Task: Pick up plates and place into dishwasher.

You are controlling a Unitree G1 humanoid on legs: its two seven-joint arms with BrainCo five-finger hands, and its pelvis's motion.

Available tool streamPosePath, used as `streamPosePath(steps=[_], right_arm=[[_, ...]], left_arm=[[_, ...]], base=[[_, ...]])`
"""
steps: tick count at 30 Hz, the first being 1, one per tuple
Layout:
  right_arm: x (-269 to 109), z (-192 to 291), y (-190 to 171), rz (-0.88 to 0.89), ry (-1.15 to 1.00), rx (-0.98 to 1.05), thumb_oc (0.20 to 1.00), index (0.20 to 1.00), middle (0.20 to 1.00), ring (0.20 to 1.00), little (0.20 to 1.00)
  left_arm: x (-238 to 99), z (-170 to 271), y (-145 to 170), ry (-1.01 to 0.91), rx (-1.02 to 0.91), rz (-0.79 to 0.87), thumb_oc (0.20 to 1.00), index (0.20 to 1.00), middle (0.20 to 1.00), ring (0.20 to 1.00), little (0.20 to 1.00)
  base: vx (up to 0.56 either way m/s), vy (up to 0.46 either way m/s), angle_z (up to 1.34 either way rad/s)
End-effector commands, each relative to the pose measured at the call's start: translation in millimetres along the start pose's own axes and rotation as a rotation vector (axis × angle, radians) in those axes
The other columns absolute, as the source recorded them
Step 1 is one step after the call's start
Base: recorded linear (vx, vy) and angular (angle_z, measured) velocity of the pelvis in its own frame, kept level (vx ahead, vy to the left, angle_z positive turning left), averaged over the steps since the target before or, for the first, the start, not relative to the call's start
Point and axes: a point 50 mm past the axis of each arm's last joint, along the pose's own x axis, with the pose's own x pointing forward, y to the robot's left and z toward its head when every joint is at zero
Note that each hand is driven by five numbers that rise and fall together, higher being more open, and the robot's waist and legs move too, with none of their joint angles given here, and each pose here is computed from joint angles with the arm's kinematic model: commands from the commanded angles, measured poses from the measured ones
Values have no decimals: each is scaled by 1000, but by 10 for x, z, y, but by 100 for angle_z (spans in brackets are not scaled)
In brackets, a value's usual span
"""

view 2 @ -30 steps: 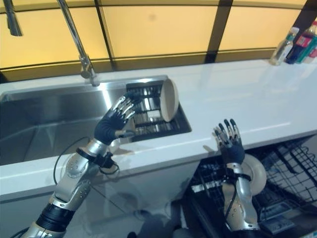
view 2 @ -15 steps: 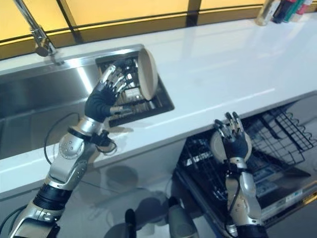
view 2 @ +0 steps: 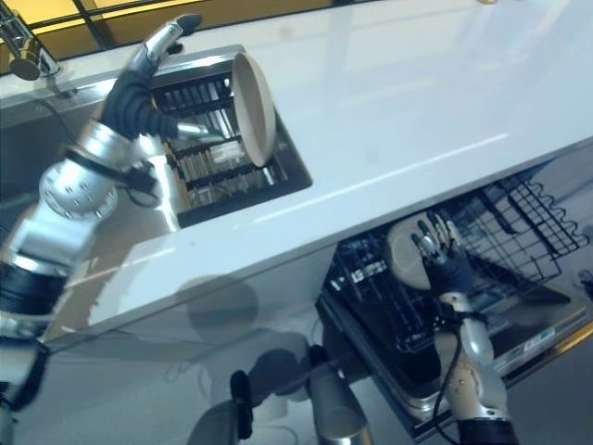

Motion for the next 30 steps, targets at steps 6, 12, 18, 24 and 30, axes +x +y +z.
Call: streamPosePath(steps=[6,12,18,24,30], right_arm=[[-11,443,-262,50,-96,-75,1000,1000,1000,1000,1000],[41,480,-254,63,-103,-78,1000,1000,1000,1000,1000],[77,472,-200,66,-109,-61,1000,1000,1000,1000,1000],[102,496,-205,75,-109,-69,1000,1000,1000,1000,1000],[130,537,-183,81,-112,-69,1000,1000,1000,1000,1000]], left_arm=[[157,-132,560,9,756,-28,1000,1000,1000,1000,1000],[292,-61,557,-57,966,-43,1000,1000,1000,1000,1000],[416,52,552,-153,1109,9,1000,1000,1000,1000,1000],[484,30,534,-186,1255,-19,1000,1000,1000,1000,1000],[559,41,552,-153,1421,-116,1000,1000,1000,1000,1000]], base=[[19,23,0],[-6,-2,0],[-11,-13,0],[3,-3,-1],[-3,-2,-2]])
